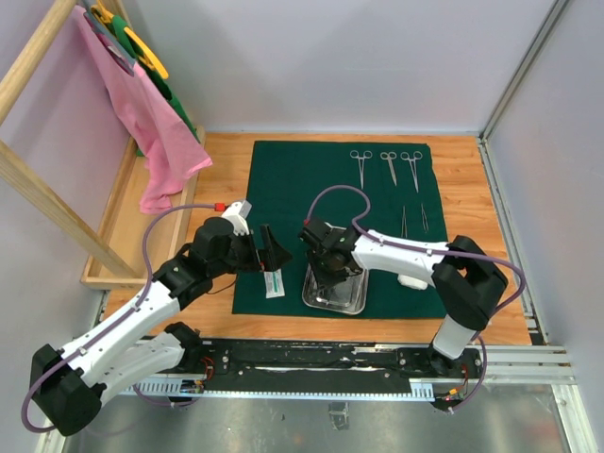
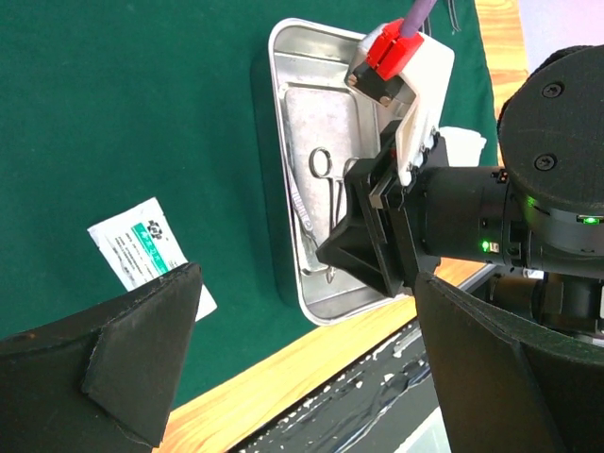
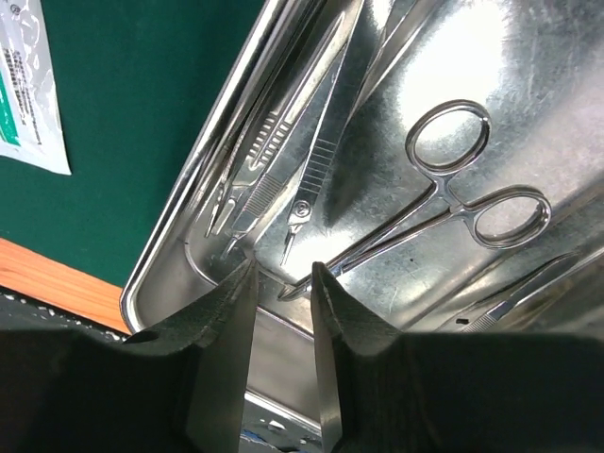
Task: Open and lay out the surgical kit
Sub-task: Pick up the medical item from the container.
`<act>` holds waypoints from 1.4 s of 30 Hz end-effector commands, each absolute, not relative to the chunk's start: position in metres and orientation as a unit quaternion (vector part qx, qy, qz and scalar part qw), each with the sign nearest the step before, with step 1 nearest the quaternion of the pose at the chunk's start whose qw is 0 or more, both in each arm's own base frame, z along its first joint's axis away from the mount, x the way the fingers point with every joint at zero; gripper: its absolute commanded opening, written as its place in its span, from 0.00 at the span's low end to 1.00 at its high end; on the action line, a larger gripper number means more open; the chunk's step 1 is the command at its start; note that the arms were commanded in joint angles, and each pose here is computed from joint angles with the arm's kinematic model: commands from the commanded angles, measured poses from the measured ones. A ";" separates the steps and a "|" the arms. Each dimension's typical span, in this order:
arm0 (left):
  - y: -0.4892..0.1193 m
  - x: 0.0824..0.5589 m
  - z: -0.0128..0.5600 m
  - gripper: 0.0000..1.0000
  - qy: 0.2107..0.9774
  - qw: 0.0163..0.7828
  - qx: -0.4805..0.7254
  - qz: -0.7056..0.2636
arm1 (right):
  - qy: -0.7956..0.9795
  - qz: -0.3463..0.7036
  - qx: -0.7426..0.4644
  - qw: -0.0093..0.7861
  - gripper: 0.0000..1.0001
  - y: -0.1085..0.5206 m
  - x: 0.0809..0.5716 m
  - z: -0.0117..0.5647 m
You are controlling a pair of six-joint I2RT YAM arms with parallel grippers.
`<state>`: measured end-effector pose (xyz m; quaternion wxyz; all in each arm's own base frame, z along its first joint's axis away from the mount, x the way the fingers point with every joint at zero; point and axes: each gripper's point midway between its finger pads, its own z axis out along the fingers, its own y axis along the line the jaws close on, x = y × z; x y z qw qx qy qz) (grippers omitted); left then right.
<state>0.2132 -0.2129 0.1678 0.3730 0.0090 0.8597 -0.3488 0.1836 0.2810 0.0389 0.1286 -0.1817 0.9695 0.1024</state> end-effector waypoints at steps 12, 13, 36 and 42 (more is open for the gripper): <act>-0.210 0.203 0.168 0.99 0.858 0.375 0.042 -0.349 | 0.979 0.046 -0.161 0.112 0.24 0.282 0.177 0.019; -0.210 0.203 0.168 0.99 0.858 0.375 0.042 -0.350 | 0.980 0.045 -0.161 0.111 0.24 0.283 0.175 0.018; -0.206 0.197 0.180 0.99 0.851 0.384 0.046 -0.355 | 0.957 0.069 -0.148 0.239 0.01 0.278 0.206 0.117; -0.205 0.196 0.182 0.99 0.851 0.384 0.044 -0.355 | 0.958 0.079 -0.142 0.236 0.01 0.279 0.205 0.116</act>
